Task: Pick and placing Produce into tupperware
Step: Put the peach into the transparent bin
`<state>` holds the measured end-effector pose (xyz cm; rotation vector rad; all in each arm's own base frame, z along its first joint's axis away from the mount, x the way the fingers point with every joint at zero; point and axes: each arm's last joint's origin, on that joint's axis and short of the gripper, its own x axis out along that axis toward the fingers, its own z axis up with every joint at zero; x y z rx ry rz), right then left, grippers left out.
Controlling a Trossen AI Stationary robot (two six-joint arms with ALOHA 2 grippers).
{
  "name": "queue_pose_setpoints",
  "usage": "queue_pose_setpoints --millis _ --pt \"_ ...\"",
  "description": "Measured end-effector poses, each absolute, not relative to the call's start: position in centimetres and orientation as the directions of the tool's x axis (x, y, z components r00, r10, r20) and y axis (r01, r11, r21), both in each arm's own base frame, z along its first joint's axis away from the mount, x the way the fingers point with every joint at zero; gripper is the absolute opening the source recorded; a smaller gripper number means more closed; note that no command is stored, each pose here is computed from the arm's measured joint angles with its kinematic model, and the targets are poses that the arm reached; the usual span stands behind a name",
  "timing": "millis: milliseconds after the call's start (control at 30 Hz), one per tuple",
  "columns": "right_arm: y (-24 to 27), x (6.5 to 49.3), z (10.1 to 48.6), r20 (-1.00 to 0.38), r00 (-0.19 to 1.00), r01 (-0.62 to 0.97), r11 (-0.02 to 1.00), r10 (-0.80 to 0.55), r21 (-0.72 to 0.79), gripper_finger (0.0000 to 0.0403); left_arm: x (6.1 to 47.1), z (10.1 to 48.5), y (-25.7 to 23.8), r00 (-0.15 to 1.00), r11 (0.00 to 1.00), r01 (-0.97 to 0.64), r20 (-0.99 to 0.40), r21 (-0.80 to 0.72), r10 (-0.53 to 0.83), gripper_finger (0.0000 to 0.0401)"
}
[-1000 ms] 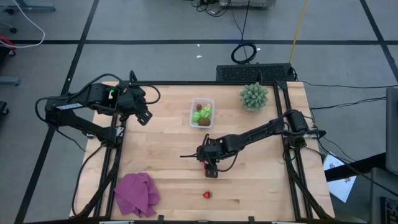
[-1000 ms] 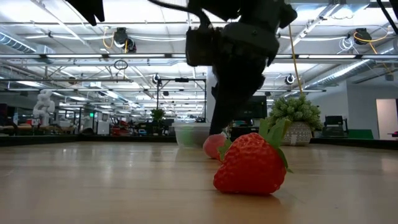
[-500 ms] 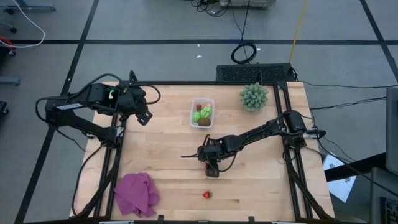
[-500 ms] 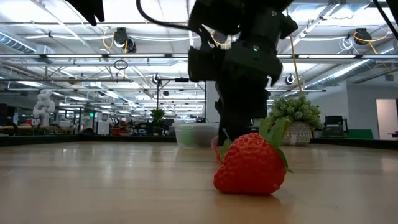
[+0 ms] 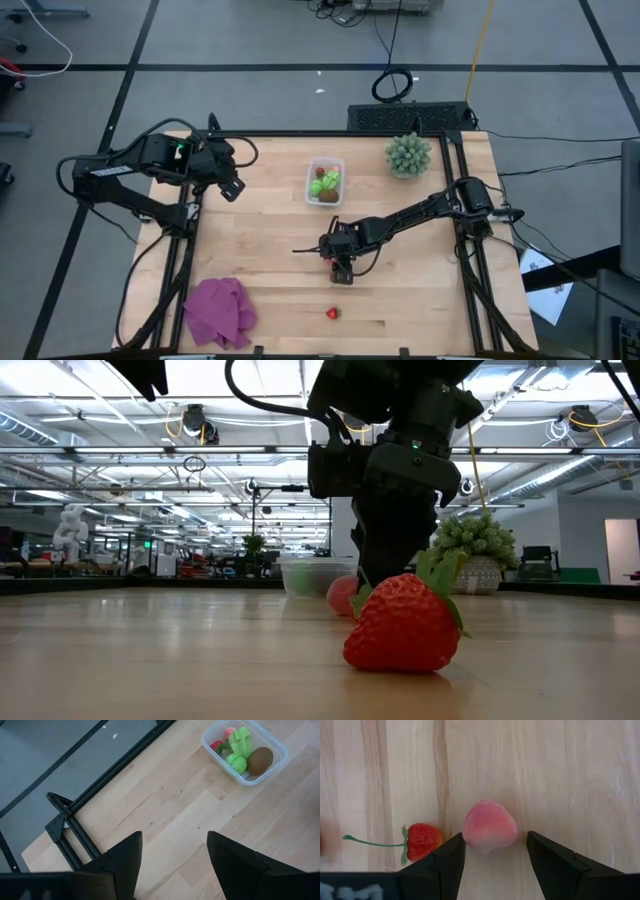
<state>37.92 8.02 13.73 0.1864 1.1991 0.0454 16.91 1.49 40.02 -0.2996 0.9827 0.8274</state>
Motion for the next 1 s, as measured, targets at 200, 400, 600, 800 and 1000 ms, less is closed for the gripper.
queue_pose_setpoints --millis 200,400,600,800,1000 --pt "8.04 38.0 13.75 -0.918 0.373 0.077 0.981 0.136 0.176 0.0203 16.91 40.02 1.48 0.288 0.666 -0.735 -0.828 0.131 0.48 0.0228" --pt "8.04 38.0 13.75 -0.917 0.374 0.078 0.981 0.136 0.177 0.0203 16.91 40.02 1.48 0.288 0.665 -0.735 -0.829 0.13 0.48 0.0228" --pt "8.05 38.04 13.76 -0.916 0.377 0.077 0.981 0.137 0.178 0.0203 16.91 40.02 1.48 0.288 0.665 -0.736 -0.828 0.13 0.481 0.0228" --pt "8.1 38.25 13.84 -0.905 0.401 0.072 0.98 0.142 0.186 0.0203 16.91 40.02 1.49 0.288 0.665 -0.736 -0.828 0.13 0.481 0.0228" --pt "8.14 38.44 13.92 -0.896 0.42 0.066 0.979 0.147 0.192 0.0203 16.91 40.02 1.48 0.288 0.665 -0.736 -0.828 0.13 0.481 0.0228"
